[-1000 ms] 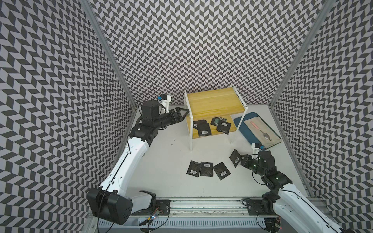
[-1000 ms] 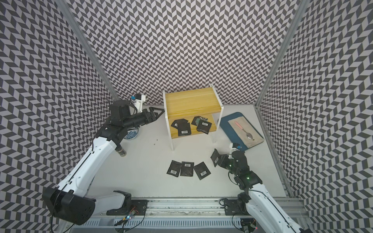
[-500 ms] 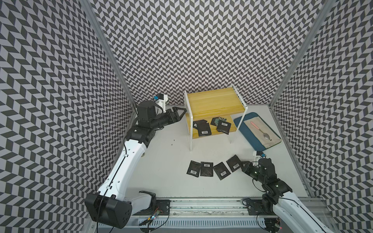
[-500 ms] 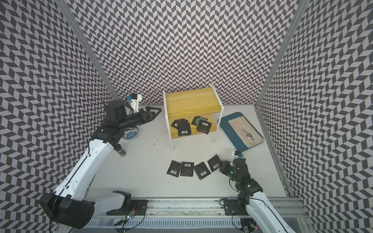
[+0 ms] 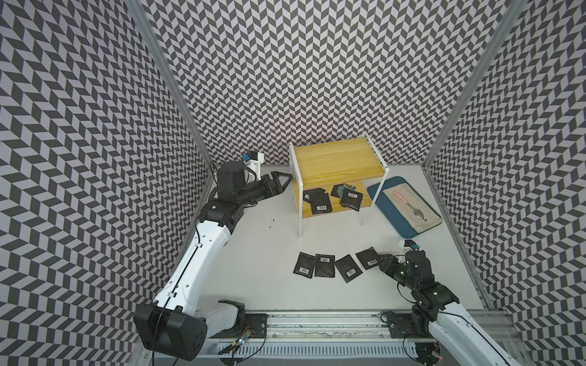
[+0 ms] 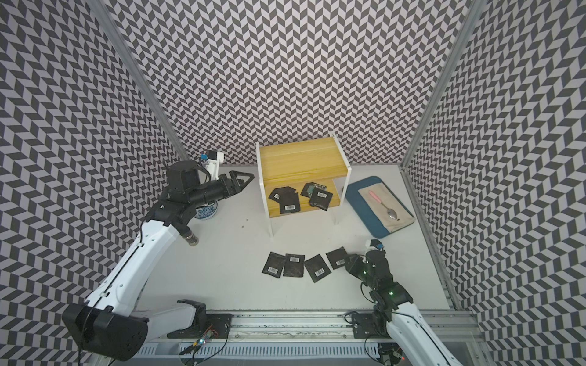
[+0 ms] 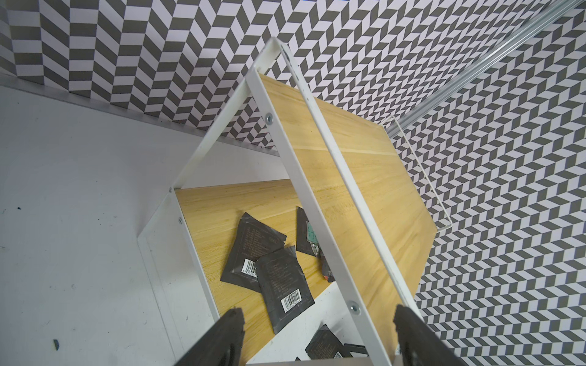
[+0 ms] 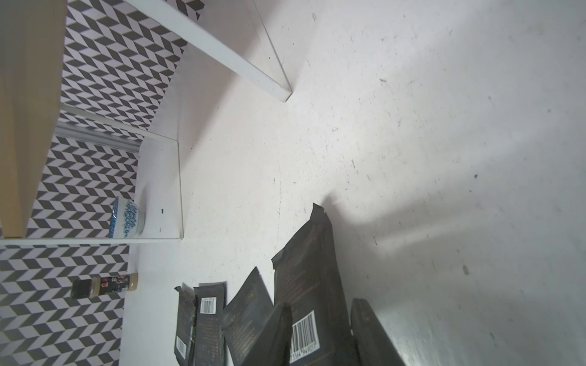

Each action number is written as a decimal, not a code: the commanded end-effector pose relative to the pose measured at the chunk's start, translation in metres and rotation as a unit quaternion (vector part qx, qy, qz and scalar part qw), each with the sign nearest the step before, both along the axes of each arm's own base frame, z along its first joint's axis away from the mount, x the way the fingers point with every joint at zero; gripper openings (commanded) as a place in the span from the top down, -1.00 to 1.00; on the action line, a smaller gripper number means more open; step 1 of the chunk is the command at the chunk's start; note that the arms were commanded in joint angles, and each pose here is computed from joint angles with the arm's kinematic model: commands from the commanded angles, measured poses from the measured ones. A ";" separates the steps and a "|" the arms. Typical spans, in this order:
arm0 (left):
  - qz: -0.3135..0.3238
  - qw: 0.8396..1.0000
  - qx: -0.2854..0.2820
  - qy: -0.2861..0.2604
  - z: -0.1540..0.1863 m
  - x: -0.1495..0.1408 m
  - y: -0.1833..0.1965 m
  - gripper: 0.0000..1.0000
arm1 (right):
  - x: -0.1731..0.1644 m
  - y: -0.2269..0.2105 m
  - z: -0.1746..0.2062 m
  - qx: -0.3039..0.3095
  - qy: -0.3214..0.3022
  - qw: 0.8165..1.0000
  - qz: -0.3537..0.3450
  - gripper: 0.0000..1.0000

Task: Remove the tea bags from the shelf
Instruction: Place the tea bag at the center of the board, then adjust the shelf at the center of the board, then pick up the tea bag from the shelf.

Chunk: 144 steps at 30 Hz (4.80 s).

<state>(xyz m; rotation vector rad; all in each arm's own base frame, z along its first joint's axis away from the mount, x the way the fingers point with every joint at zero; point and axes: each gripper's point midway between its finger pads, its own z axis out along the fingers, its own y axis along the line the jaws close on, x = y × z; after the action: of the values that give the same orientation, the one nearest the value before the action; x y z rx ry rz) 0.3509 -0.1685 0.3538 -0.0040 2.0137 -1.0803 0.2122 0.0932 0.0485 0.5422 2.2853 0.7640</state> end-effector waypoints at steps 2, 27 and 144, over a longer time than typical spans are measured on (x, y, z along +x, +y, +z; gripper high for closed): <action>-0.003 1.000 0.001 -0.009 0.002 -0.006 0.003 -0.56 | 0.005 0.002 0.015 -0.003 -0.021 1.000 0.010 0.13; 0.004 1.000 0.004 0.006 -0.016 -0.013 0.009 -0.56 | 0.008 0.007 0.062 -0.014 -0.042 0.999 0.025 -0.29; 0.066 0.986 0.137 -0.068 -0.114 -0.005 -0.016 -0.41 | 0.159 0.103 0.157 0.296 -0.076 0.952 0.007 0.17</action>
<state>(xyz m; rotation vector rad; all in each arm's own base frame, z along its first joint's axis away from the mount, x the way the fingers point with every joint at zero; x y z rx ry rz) 0.3427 -0.1848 0.2308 0.0786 2.0308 -0.6833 0.3602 0.1971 0.1886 0.7152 1.9647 1.4514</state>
